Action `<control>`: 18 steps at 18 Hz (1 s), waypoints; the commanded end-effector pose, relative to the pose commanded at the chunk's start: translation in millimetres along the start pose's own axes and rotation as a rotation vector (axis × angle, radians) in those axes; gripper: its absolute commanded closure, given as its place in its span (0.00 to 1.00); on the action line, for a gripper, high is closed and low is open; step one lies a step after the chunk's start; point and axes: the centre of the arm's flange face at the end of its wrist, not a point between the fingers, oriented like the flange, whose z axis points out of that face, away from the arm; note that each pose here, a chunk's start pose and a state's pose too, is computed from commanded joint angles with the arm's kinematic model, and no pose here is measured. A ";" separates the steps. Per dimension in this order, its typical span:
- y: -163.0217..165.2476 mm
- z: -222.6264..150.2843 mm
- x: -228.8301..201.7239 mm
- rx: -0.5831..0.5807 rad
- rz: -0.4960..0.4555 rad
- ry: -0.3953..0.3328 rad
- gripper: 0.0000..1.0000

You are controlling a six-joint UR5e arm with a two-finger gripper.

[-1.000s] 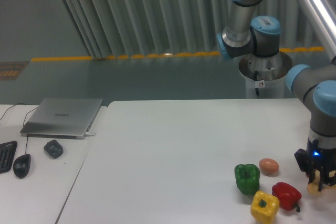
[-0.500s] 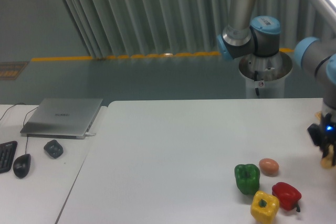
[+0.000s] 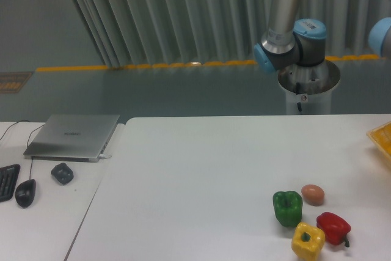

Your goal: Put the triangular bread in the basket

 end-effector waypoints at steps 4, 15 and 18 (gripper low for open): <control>15.3 4.5 1.4 -0.047 0.050 0.021 0.37; 3.6 3.1 -1.9 -0.046 -0.046 -0.023 0.00; -7.8 1.6 -1.7 -0.039 -0.051 -0.027 0.00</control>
